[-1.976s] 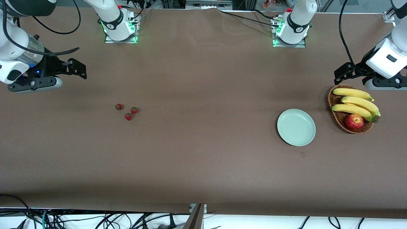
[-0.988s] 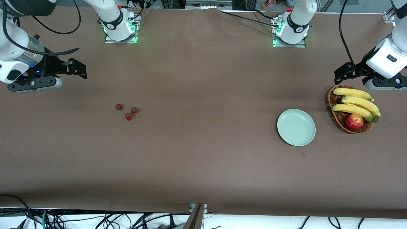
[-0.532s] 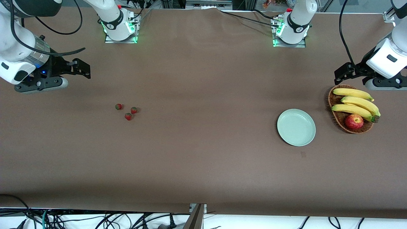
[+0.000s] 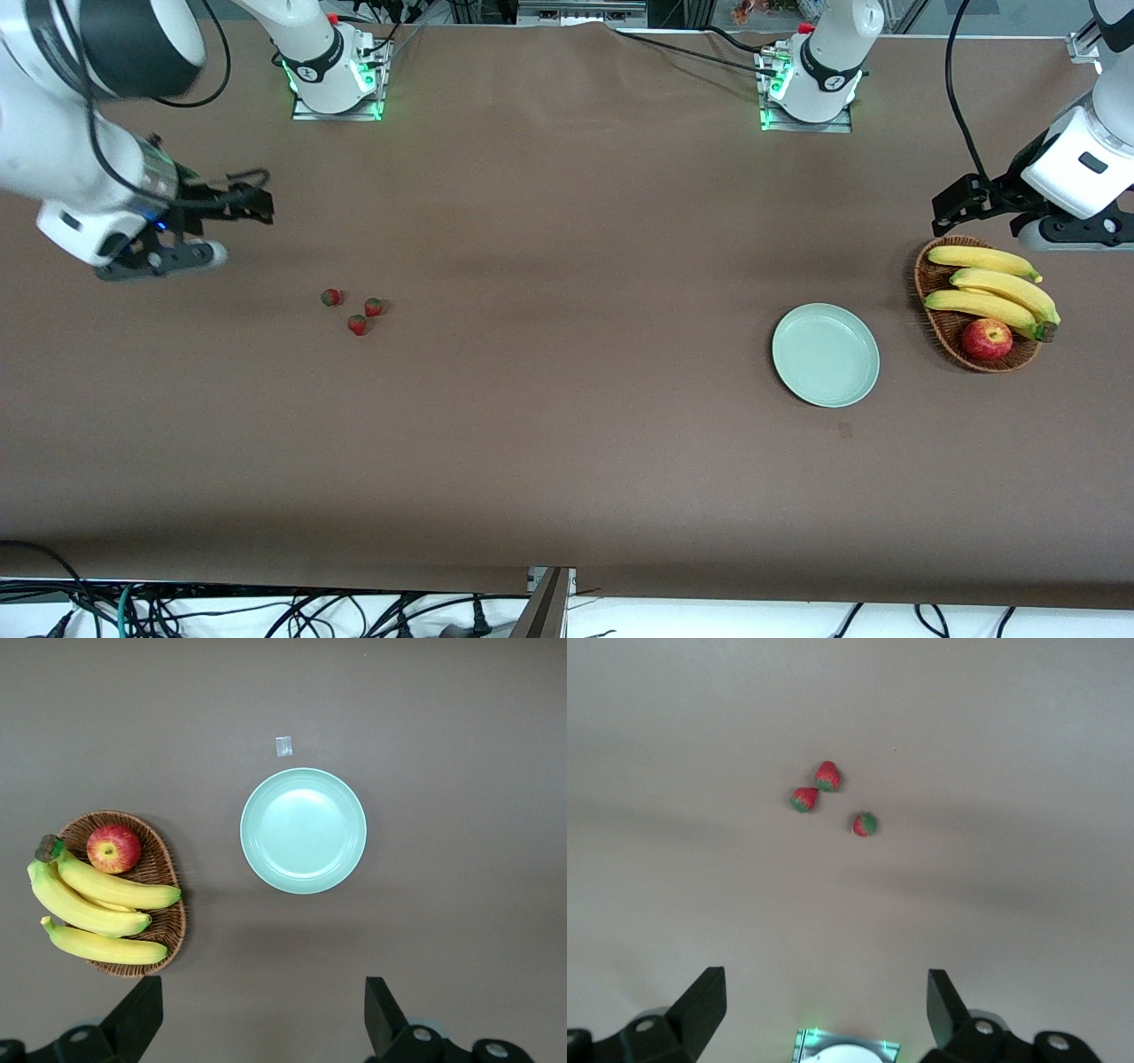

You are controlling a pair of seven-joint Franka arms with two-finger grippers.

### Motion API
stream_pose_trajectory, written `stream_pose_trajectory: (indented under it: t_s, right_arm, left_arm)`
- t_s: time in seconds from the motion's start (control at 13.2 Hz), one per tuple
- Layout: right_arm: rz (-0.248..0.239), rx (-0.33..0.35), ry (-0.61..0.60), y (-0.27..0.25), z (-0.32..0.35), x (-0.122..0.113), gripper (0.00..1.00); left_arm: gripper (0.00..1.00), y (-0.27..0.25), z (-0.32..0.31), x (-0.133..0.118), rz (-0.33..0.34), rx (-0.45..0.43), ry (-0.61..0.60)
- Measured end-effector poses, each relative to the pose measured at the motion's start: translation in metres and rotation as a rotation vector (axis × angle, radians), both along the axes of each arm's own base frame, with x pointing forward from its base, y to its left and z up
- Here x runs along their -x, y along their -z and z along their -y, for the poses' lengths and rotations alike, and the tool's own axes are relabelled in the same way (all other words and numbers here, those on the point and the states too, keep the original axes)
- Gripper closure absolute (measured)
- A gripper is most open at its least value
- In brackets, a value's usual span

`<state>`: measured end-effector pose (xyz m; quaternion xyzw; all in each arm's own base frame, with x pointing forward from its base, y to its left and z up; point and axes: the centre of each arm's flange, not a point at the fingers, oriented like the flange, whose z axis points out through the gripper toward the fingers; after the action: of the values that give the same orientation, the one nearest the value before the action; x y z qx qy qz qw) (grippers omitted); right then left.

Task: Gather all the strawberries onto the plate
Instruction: 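Reach the right gripper down and grasp one red strawberry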

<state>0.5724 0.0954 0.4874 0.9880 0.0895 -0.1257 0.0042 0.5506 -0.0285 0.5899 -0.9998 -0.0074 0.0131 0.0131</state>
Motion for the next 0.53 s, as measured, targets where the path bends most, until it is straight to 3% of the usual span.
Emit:
stream_pose_trajectory:
  t_s: [0.23, 0.53]
  right_arm:
    - [-0.004, 0.004, 0.001, 0.096, 0.000, 0.000, 0.00]
    - [0.041, 0.001, 0.013, 0.198, 0.013, 0.042, 0.00]
  left_arm:
    - [0.00, 0.000, 0.000, 0.000, 0.000, 0.000, 0.000]
    - [0.00, 0.000, 0.000, 0.000, 0.000, 0.000, 0.000]
